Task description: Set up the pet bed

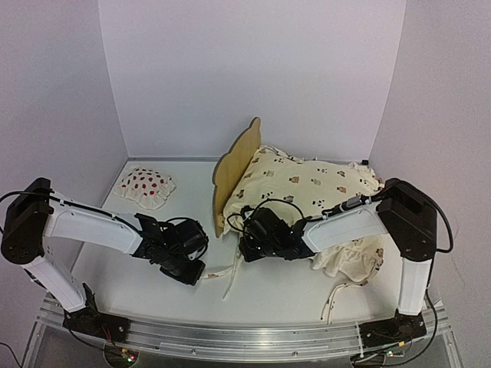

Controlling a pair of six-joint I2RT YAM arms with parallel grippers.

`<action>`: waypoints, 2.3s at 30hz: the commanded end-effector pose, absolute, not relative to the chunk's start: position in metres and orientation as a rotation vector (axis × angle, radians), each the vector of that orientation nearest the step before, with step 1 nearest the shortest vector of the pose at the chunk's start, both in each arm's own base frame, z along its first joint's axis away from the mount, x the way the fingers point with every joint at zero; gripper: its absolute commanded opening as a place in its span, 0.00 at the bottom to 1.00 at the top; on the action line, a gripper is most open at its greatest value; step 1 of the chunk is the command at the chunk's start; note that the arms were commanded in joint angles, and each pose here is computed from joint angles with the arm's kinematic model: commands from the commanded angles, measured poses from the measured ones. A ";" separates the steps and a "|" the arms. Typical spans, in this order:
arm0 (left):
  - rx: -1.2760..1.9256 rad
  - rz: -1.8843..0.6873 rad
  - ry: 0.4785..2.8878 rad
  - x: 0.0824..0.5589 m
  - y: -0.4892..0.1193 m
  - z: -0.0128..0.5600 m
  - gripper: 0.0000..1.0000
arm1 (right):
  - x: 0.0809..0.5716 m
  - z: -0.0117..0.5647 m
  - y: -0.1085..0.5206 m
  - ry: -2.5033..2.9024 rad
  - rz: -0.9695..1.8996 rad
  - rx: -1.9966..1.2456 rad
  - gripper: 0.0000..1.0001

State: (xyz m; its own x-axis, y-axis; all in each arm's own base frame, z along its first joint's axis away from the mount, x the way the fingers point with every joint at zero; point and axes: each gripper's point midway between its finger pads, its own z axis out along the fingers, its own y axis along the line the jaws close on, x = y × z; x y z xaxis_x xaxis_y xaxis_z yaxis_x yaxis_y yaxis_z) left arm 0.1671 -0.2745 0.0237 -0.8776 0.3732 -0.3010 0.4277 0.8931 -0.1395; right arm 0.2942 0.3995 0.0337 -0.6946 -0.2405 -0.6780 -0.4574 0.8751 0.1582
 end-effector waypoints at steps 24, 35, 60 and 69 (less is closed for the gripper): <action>0.665 -0.408 2.539 0.237 -0.360 0.085 0.00 | 0.293 0.058 0.406 2.257 0.572 -0.505 0.00; 0.601 -0.389 2.555 0.276 -0.365 0.067 0.00 | 0.287 0.079 0.391 2.224 0.578 -0.492 0.00; 0.605 -0.517 2.518 0.292 -0.402 0.064 0.00 | 0.263 0.054 0.419 2.338 0.723 -0.645 0.14; 0.619 -0.545 2.515 0.287 -0.400 0.054 0.00 | 0.248 0.075 0.403 2.374 0.697 -0.713 0.50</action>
